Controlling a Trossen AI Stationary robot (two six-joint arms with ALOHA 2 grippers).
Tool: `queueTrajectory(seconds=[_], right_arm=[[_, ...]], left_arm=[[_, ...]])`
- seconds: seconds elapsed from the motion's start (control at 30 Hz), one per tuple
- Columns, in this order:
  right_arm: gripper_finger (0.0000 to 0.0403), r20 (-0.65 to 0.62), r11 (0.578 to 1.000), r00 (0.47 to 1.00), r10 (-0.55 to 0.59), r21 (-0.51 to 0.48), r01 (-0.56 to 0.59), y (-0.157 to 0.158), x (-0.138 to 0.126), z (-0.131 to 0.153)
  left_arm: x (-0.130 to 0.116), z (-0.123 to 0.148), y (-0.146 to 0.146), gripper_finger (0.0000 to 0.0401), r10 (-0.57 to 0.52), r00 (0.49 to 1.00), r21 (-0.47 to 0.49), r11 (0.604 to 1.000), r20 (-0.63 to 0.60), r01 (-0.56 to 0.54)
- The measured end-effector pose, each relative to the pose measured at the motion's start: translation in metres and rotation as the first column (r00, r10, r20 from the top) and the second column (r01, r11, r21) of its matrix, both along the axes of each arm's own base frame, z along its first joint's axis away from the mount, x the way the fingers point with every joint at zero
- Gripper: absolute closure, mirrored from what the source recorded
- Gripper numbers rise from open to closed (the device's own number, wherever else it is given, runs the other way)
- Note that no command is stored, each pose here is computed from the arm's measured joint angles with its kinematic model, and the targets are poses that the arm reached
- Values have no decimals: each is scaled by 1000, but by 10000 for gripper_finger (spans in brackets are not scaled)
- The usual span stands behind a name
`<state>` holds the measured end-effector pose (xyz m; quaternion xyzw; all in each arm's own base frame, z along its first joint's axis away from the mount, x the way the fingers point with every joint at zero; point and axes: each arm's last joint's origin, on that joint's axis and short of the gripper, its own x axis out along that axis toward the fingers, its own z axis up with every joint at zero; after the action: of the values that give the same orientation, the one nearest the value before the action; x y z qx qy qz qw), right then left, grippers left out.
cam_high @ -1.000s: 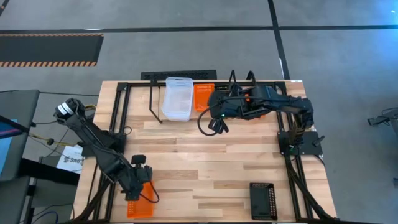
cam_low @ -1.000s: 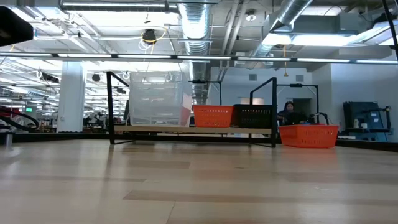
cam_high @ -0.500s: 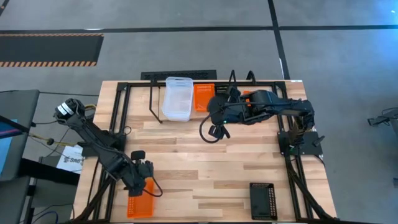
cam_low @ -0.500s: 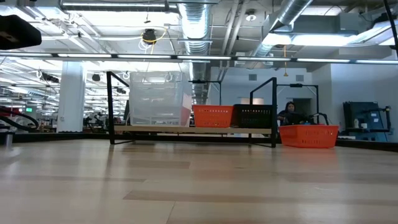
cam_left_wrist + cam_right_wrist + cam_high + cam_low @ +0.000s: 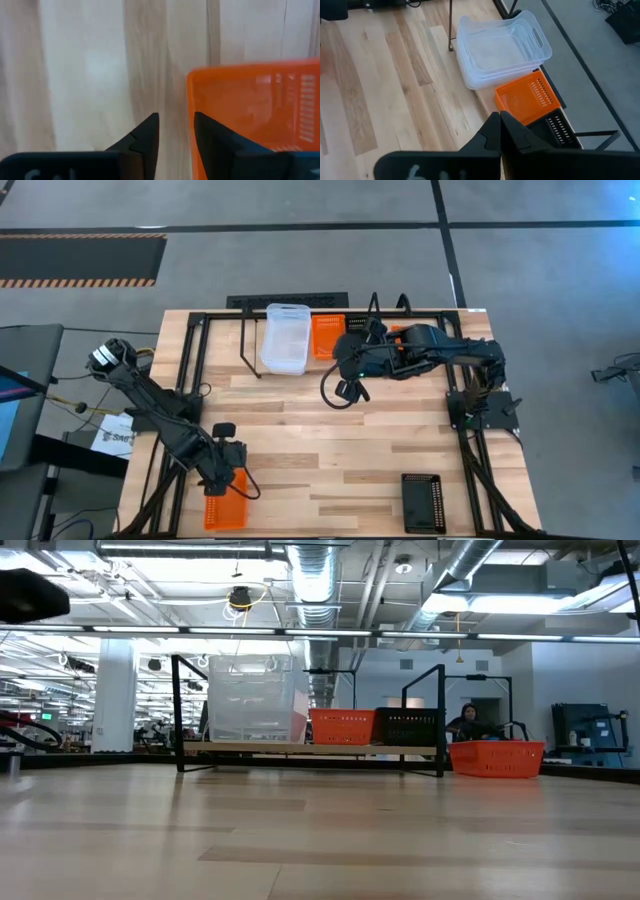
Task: Stack baskets on shelf by color
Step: Stack the bottom orange bin on top of the orange bin on the shelf
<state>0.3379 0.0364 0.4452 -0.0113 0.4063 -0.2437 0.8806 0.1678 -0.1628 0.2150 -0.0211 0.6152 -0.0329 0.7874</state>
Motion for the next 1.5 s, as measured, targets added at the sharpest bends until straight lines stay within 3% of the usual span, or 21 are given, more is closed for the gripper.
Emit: queueTrajectory(seconds=[0.3,0.5,0.7,1.2,1.37,1.5], right_arm=[[390,0,1000,1000,0,0,0,0,0,0],[390,0,1000,1000,0,0,0,0,0,0],[390,0,1000,1000,0,0,0,0,0,0],[390,-1,1000,1000,1,-1,-1,0,0,0],[390,-1,1000,1000,0,0,0,0,0,0],[391,-1,1000,1000,0,0,0,0,0,0]], left_arm=[[-8,-20,2,283,-35,996,-55,998,-87,30],[-7,-20,2,283,-131,989,-27,991,-63,129],[-8,-20,1,283,-215,973,-69,975,-87,210],[-10,-39,4,284,-148,985,-134,982,-90,135],[-7,-41,9,312,-98,990,-130,988,-101,84],[-4,-41,13,372,-78,990,-139,988,-120,61]])
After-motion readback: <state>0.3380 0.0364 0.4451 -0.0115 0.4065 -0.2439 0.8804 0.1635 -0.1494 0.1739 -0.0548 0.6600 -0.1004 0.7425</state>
